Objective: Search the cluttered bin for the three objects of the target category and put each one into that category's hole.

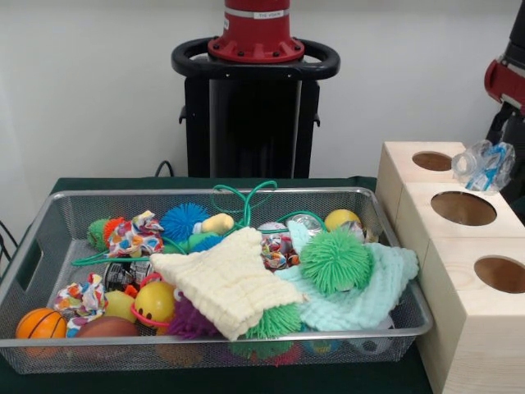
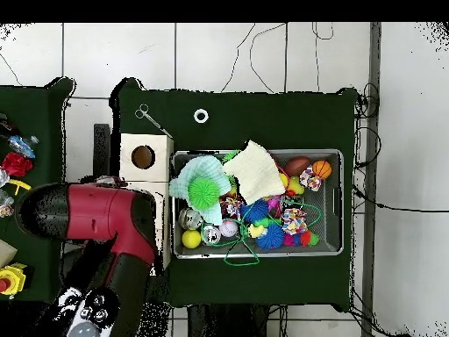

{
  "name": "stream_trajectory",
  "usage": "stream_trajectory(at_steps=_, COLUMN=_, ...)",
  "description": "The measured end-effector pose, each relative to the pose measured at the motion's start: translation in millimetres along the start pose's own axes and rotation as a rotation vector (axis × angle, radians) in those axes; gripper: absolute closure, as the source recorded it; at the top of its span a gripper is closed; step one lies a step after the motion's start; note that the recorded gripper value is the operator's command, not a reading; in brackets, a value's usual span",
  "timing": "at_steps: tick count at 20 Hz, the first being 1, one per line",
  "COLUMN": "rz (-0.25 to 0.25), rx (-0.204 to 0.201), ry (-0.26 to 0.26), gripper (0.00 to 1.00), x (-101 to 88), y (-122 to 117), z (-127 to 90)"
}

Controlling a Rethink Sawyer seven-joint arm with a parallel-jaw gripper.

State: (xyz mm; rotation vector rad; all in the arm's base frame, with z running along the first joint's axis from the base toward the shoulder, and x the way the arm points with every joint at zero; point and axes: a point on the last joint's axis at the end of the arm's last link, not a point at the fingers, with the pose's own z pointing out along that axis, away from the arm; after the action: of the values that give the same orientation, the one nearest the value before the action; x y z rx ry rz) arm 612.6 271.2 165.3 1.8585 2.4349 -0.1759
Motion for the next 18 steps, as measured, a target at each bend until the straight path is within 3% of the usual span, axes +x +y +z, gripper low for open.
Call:
stream_trajectory(at_steps=11, rz=0.030, rx=-0.046, ry=-0.048, gripper=0.00, x=-14.9, y=-24, z=30)
stream_trajectory(at_steps=18, rz=0.038, rx=-0.038, ry=-0.055, gripper=0.00, x=-18.0, y=-35, z=39)
